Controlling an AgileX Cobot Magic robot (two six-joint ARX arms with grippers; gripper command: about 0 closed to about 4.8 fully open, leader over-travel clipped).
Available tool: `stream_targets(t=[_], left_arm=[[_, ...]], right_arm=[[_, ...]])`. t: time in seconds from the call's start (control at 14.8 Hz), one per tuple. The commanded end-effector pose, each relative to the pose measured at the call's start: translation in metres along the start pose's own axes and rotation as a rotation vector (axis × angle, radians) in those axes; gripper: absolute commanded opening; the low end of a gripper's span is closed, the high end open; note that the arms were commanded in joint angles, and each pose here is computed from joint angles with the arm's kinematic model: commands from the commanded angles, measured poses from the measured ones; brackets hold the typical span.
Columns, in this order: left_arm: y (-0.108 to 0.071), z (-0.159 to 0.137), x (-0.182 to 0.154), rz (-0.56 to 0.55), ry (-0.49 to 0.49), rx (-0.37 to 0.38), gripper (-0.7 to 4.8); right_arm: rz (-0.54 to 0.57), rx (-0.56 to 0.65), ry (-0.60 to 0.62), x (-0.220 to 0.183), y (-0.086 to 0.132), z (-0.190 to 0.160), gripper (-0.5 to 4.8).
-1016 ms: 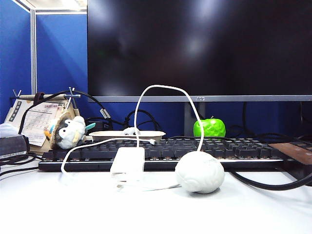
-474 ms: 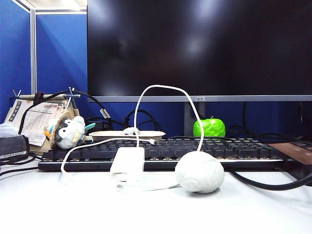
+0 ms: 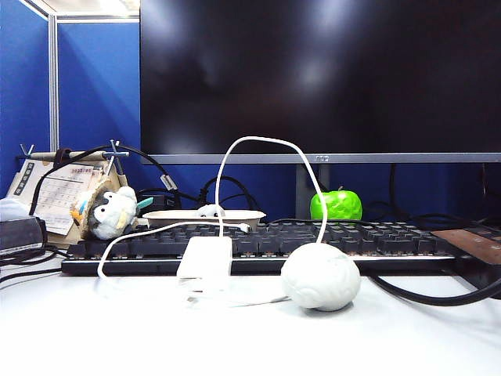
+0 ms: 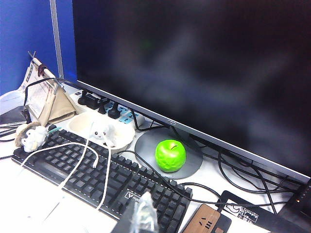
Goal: Identity fluffy octopus among items on the table, put them into the paper lunch box.
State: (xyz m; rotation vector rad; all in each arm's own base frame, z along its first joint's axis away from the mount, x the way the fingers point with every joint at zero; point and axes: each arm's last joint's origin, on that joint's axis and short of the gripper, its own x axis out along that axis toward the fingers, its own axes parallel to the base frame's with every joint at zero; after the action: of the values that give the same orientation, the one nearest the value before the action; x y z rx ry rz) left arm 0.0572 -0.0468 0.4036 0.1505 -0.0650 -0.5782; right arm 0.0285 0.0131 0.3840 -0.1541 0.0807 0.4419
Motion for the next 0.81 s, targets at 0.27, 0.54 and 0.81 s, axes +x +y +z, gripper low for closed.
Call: stream_targets(t=[0.27,0.54,0.81], left_arm=[[-0.021,-0.055,0.04,-0.157,-0.116,-0.125,0.25],[-0.031,-0.098,0.052,-0.173,-0.051,-0.204,0.25],[-0.033,-0.122,0.047,-0.164,-0.09,-0.214,0.25]], right_arm=[[-0.007,0.001,-0.015,-0.001,0.0,0.002,-0.06],[-0.007,0.001,-0.015,-0.001,0.0,0.002,-0.06],[-0.007,0.001,-0.015,-0.001,0.0,0.002,-0.06]])
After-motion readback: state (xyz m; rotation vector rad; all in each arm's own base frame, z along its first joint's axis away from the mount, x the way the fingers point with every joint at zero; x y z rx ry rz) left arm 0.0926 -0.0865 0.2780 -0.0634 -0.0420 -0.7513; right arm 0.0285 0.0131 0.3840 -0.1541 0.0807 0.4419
